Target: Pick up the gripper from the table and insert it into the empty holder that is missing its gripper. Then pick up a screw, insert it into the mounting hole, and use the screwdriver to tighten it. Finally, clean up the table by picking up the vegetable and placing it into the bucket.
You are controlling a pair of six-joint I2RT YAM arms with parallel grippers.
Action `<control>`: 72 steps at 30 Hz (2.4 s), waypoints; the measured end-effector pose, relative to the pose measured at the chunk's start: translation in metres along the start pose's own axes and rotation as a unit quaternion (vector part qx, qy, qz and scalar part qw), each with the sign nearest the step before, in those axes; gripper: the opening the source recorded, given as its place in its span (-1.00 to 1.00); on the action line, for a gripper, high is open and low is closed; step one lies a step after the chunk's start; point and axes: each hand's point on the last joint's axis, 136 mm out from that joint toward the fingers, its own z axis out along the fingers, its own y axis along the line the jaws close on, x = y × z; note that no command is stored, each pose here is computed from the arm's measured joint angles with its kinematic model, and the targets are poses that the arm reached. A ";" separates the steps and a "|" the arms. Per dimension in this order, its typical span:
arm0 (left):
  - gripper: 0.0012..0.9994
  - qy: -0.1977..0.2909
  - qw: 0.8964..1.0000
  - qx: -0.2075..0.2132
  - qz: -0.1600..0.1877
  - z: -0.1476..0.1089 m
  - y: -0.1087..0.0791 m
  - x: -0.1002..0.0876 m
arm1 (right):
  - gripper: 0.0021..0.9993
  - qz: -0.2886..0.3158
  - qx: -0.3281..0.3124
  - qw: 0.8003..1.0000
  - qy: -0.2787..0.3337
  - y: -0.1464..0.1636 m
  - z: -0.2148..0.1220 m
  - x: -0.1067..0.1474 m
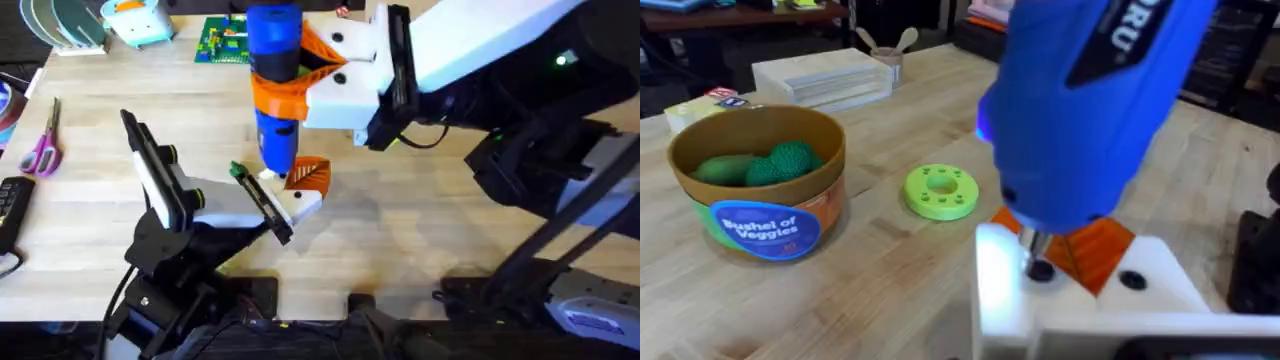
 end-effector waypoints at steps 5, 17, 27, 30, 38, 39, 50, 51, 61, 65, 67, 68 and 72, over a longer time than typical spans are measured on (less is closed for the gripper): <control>-0.99 0.000 1.000 0.000 0.000 0.000 0.000 0.000 | -0.96 -0.007 -0.002 1.000 -0.008 0.001 0.000 -0.004; -0.99 0.000 1.000 0.000 0.000 0.000 0.000 0.000 | -0.96 -0.005 -0.002 1.000 -0.008 0.001 0.000 -0.005; -0.99 0.000 1.000 0.000 0.000 0.000 0.000 0.000 | -0.96 -0.005 -0.002 1.000 -0.008 0.001 0.000 -0.005; -0.99 0.000 1.000 0.000 0.000 0.000 0.000 0.000 | -0.96 -0.003 -0.002 1.000 -0.008 0.001 0.000 -0.005; -0.99 0.000 1.000 0.000 0.000 0.000 0.000 0.000 | -0.96 0.011 0.002 1.000 -0.007 -0.002 -0.002 -0.005; -0.99 0.000 1.000 0.000 0.000 0.000 0.000 0.000 | -0.96 0.011 0.002 1.000 -0.007 -0.002 -0.002 -0.005; -0.99 0.000 1.000 0.000 0.000 0.000 0.000 0.000 | -0.96 0.028 0.005 1.000 0.005 -0.004 -0.001 -0.001; -0.99 0.000 1.000 0.000 0.000 0.000 0.000 0.000 | -0.96 0.029 0.005 1.000 0.007 -0.005 -0.001 0.000; -0.99 0.000 1.000 0.000 0.000 0.000 0.000 0.000 | -0.96 0.027 0.008 1.000 0.014 -0.007 0.000 0.001; -0.99 -0.006 1.000 0.001 0.005 0.000 -0.001 -0.003 | -0.96 0.003 -0.009 1.000 -0.012 -0.001 0.001 -0.011; -0.99 -0.004 1.000 0.001 0.004 -0.001 -0.001 -0.002 | -0.96 -0.023 -0.014 0.999 -0.047 0.000 0.000 -0.028; -0.99 -0.004 1.000 0.001 0.004 -0.001 -0.001 -0.002 | -0.96 -0.037 -0.011 0.997 -0.065 -0.002 -0.002 -0.039; -0.99 -0.004 1.000 0.001 0.003 -0.001 -0.001 -0.002 | -0.96 -0.049 0.007 0.995 -0.088 -0.012 -0.009 -0.063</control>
